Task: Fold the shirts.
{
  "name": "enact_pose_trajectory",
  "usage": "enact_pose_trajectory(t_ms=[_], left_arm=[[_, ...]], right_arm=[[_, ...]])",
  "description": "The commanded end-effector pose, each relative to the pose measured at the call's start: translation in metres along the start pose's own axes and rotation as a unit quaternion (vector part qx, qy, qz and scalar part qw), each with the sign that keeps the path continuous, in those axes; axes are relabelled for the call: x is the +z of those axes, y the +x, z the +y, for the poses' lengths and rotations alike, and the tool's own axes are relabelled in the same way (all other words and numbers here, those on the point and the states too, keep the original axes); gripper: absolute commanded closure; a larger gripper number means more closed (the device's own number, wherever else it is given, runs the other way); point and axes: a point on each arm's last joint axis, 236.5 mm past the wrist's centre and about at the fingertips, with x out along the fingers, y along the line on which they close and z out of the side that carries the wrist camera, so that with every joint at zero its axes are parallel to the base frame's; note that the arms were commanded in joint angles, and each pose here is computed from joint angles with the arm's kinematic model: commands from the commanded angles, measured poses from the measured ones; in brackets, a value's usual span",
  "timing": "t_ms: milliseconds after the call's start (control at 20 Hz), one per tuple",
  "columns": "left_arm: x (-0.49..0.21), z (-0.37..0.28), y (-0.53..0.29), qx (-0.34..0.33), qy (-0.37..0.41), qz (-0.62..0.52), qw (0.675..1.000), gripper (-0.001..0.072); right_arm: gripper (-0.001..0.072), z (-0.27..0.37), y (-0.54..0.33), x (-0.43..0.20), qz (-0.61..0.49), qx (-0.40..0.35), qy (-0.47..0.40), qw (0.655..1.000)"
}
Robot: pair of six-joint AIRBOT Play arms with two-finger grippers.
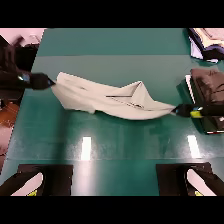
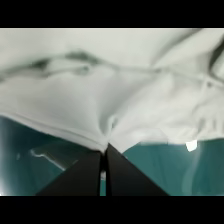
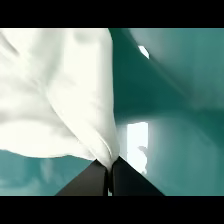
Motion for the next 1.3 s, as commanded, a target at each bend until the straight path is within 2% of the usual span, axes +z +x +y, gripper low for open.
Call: enact_pose_trajectory(t_ms=[0, 100, 200, 450, 700, 900, 1000, 1050, 1150, 1250], left_arm=[[0.067, -0.049, -0.077, -0.01, 0.071, -0.094, 0.993, 0.0683], [0.1, -0.08, -0.132, -0.005, 0.119, -0.163, 0.979, 0.0683], [0.125, -0.112, -0.189, 0.002, 0.162, -0.236, 0.958, 0.0682], [0.137, -0.167, -0.289, 0.002, 0.198, -0.367, 0.909, 0.0683], [0.12, -0.208, -0.369, 0.001, 0.222, -0.473, 0.852, 0.0683], [0.094, -0.243, -0.432, -0.015, 0.237, -0.551, 0.8, 0.0683], [0.089, -0.245, -0.434, -0.013, 0.24, -0.551, 0.799, 0.0684], [0.094, -0.236, -0.421, -0.005, 0.237, -0.535, 0.811, 0.0684], [0.109, -0.206, -0.377, 0.011, 0.216, -0.485, 0.847, 0.0684], [0.125, -0.162, -0.306, 0.015, 0.168, -0.408, 0.897, 0.0684]], right_arm=[[0.07, 0.078, -0.087, 0.072, -0.154, 0.118, 0.016, 0.981], [0.07, 0.111, -0.148, 0.112, -0.25, 0.146, -0.008, 0.957], [0.07, 0.133, -0.203, 0.135, -0.323, 0.135, -0.046, 0.935], [0.07, 0.194, -0.301, 0.139, -0.43, 0.098, -0.147, 0.885], [0.07, 0.216, -0.369, 0.118, -0.503, -0.026, -0.209, 0.839], [0.07, 0.217, -0.416, 0.097, -0.545, -0.126, -0.199, 0.805], [0.0701, 0.203, -0.417, 0.094, -0.523, -0.158, -0.171, 0.82], [0.0702, 0.193, -0.409, 0.096, -0.498, -0.163, -0.158, 0.837], [0.0702, 0.169, -0.385, 0.108, -0.436, -0.154, -0.125, 0.878], [0.0702, 0.135, -0.347, 0.126, -0.353, -0.132, -0.084, 0.922]])
